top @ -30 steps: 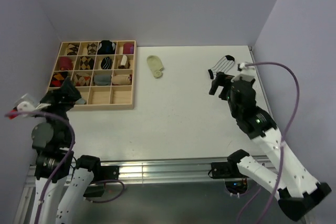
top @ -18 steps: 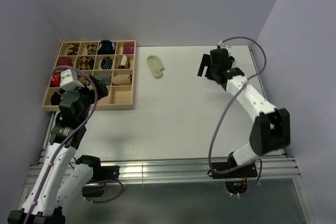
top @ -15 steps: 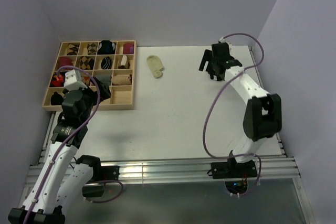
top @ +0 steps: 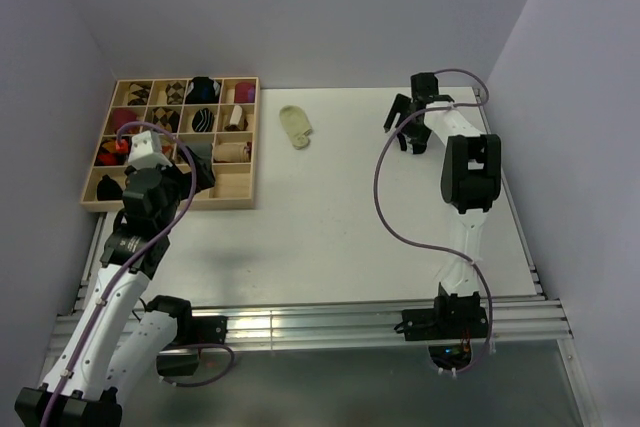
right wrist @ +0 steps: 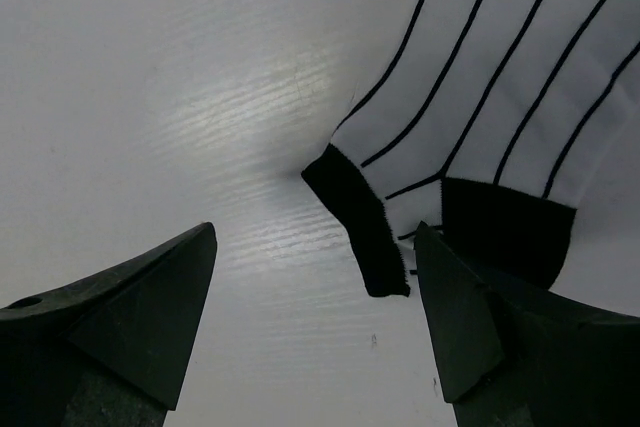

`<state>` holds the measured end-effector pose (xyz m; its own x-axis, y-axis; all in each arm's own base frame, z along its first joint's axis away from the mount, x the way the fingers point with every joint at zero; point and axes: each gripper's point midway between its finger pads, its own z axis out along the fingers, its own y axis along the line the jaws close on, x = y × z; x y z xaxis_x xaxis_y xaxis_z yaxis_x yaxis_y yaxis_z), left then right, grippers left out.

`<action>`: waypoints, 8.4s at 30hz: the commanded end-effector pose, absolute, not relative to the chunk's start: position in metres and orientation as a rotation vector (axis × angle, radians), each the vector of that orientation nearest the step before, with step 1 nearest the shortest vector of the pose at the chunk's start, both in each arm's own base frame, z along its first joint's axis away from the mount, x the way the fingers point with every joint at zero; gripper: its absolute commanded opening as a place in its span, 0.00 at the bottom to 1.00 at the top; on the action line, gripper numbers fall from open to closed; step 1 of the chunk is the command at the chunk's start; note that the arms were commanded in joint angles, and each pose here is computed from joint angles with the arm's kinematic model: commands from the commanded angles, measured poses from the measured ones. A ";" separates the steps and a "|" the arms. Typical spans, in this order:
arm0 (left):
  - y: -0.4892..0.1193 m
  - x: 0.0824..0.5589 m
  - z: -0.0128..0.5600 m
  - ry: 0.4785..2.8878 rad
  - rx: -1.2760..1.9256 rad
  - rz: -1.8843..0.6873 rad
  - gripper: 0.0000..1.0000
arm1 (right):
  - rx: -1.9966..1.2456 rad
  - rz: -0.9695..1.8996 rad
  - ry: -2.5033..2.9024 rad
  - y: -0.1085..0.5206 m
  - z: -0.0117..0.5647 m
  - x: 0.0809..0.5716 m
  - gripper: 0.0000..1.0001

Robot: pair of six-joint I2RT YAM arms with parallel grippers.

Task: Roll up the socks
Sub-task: Adjust the sock at the center of the board, then roll the sock at the center of the board.

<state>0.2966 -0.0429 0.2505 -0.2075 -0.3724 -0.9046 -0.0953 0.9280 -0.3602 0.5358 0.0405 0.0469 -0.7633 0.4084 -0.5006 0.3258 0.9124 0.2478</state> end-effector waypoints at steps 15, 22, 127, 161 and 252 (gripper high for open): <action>-0.047 0.290 0.274 1.694 -0.310 -0.297 1.00 | 0.478 0.398 2.679 0.127 0.027 0.405 0.82; -0.050 0.285 0.280 1.674 -0.302 -0.318 1.00 | 0.338 0.440 2.676 0.202 0.028 0.300 0.80; -0.065 0.289 0.263 1.761 -0.291 -0.364 0.99 | -0.852 -0.429 2.440 0.260 0.003 0.215 0.00; -0.226 0.268 0.100 2.392 -0.242 -0.671 0.95 | -0.586 1.097 2.456 0.336 0.071 0.217 0.00; -0.277 0.237 0.027 2.603 0.024 -0.765 0.64 | 0.055 1.303 2.726 0.262 0.002 0.246 0.00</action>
<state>0.2384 -0.2728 0.0317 -0.9032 -0.1343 -0.4076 0.1096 0.8460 -0.5218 0.2370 0.2747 0.0154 -0.9974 0.0367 -0.0612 -0.0310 0.5489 0.8353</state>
